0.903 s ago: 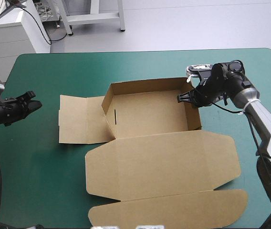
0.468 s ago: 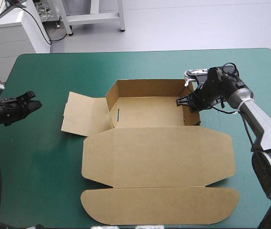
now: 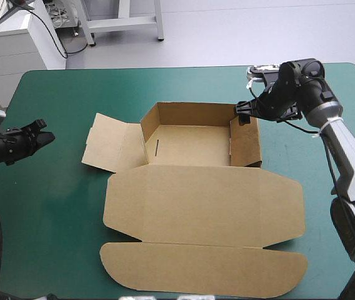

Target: Fold the box

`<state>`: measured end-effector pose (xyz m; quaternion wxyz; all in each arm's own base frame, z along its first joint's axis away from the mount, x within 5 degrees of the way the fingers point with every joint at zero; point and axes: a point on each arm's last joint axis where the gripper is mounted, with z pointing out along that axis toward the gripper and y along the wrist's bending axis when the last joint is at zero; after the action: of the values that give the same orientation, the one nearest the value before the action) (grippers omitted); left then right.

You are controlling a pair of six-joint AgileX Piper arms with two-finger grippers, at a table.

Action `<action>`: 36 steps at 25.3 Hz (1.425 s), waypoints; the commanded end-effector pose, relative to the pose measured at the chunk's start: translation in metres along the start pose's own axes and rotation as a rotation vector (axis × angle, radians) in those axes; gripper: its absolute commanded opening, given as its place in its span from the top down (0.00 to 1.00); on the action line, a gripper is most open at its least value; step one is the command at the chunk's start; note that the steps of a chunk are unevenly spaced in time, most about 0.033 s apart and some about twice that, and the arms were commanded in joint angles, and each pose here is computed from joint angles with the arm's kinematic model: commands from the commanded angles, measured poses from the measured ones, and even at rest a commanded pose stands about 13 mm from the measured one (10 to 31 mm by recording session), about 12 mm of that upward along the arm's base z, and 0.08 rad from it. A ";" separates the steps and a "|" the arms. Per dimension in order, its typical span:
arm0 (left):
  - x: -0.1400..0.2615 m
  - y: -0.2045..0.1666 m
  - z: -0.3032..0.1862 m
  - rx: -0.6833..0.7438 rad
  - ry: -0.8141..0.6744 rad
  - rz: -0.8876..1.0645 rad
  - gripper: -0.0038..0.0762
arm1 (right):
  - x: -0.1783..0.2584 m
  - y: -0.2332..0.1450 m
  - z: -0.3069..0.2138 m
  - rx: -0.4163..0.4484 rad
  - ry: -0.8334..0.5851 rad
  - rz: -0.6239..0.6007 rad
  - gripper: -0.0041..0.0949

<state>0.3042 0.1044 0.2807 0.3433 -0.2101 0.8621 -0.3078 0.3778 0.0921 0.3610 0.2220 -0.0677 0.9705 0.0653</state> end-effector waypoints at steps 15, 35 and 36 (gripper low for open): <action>-0.007 -0.019 -0.014 0.061 -0.055 0.016 0.96 | 0.033 0.014 -0.151 -0.157 -0.325 0.097 0.06; -0.007 -0.018 -0.013 0.049 -0.053 0.024 0.96 | 0.021 -0.003 0.024 0.005 0.072 0.175 0.06; -0.007 -0.018 -0.013 0.049 -0.053 0.024 0.96 | 0.021 -0.004 0.029 0.007 0.084 0.173 0.06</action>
<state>0.3033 0.1037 0.2799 0.3383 -0.2060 0.8648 -0.3086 0.3708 0.0923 0.3142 0.1474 0.0173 0.9859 0.0771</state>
